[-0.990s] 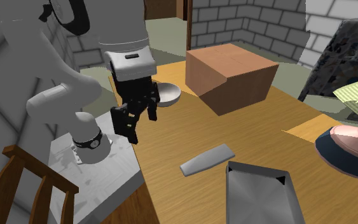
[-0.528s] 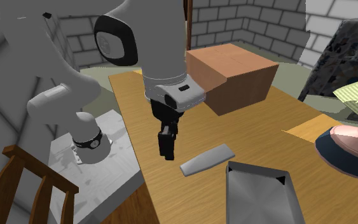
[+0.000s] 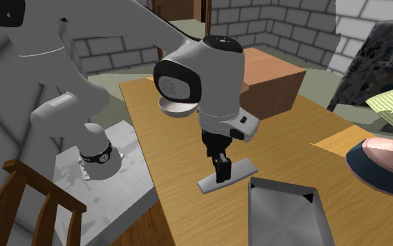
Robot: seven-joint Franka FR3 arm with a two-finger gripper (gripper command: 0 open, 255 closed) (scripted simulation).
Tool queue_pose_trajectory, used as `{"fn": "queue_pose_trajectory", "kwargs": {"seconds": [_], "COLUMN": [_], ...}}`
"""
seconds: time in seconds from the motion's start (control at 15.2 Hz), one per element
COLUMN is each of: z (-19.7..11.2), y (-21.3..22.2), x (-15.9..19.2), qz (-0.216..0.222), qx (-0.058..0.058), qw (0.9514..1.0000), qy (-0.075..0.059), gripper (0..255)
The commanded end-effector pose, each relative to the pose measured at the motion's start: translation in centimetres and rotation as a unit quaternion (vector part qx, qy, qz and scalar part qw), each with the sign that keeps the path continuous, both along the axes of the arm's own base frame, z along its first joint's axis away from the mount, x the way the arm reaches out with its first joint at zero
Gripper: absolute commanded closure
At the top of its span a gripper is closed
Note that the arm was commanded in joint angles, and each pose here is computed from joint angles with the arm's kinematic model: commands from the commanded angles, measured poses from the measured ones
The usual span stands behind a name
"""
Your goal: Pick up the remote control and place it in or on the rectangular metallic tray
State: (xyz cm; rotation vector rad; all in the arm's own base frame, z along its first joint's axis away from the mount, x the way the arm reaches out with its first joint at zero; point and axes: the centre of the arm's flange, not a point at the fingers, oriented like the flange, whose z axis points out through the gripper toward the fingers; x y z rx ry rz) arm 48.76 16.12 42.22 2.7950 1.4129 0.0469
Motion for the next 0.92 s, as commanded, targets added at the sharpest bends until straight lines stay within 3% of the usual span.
{"fn": "queue_pose_trajectory", "kwargs": {"seconds": [0.0,0.26,0.86], "z": [-1.8,-5.4,-9.5], "y": [2.0,5.9,6.0], "x": [0.9,1.8,1.8], "qz": [0.041,0.119,0.121], "qx": [0.001,0.001,0.001], "qw": [0.9992,0.9927,0.9925], "qy": [0.005,0.016,0.017], "gripper": [0,0,0]}}
